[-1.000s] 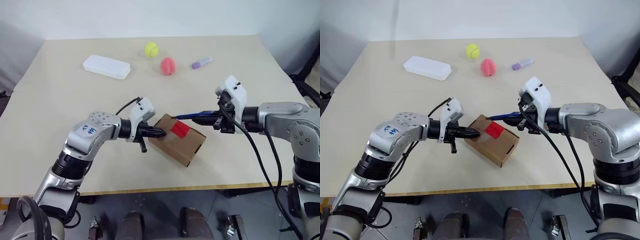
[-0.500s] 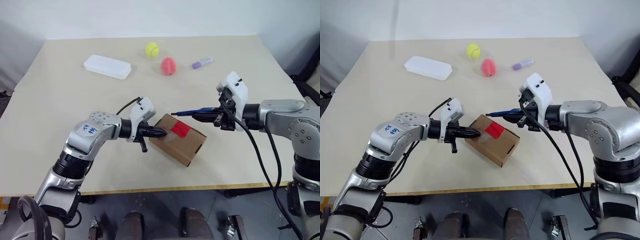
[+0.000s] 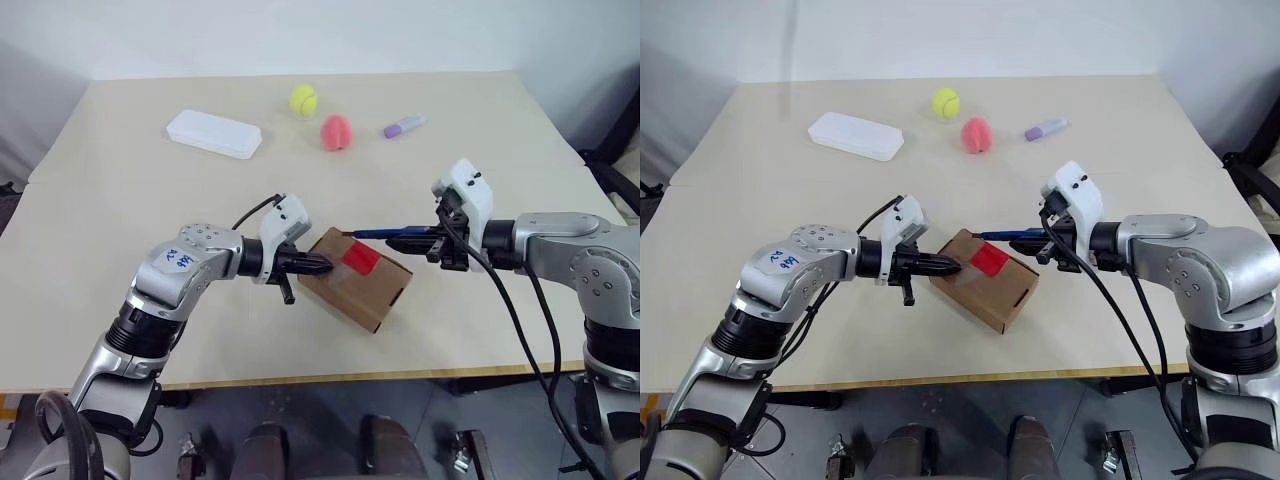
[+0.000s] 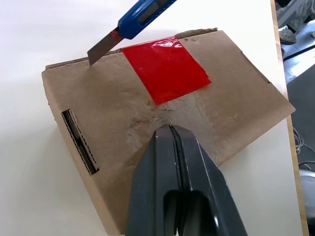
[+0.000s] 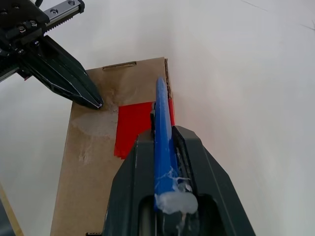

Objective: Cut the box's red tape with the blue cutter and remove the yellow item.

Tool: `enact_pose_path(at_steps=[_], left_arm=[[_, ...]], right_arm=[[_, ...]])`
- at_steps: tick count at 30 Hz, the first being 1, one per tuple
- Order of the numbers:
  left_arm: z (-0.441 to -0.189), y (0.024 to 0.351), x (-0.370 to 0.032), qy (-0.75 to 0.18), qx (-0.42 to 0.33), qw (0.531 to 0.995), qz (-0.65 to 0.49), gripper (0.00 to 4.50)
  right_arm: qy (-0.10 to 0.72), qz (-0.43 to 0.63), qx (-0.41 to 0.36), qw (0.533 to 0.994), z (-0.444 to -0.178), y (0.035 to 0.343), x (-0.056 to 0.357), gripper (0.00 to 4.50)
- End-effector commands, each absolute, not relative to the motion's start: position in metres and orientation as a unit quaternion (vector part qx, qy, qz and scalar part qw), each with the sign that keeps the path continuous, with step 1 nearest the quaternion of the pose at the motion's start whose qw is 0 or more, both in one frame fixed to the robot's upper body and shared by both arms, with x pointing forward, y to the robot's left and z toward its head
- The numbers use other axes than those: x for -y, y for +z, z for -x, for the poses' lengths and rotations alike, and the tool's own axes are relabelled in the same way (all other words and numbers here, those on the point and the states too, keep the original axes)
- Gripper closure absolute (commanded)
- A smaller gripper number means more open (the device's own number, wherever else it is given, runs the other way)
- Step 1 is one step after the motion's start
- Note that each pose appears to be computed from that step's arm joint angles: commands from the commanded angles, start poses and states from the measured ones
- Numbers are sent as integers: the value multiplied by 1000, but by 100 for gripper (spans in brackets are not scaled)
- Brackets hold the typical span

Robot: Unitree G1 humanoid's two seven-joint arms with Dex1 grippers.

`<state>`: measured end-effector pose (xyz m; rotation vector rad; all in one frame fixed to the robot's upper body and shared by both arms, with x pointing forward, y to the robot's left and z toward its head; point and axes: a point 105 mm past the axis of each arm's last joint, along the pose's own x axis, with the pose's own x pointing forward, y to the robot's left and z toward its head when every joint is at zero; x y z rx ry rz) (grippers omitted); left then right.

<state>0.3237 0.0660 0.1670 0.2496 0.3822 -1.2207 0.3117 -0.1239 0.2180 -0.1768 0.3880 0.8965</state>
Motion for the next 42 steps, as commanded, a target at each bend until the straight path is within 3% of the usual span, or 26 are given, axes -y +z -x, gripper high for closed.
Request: enact_pose_path(at_steps=[1,16,42], left_arm=[[-324,159,-69,-559,-195,796,-125,450],[-325,159,-69,-559,-196,795,-127,450],[-324,148,-69,-545,-221,798,-130,450]], right_arm=[[429,76,-148,888,-314,238,122,438],[428,77,-187,881,-309,216,129,438],[439,132,-223,860,-290,219,141,438]])
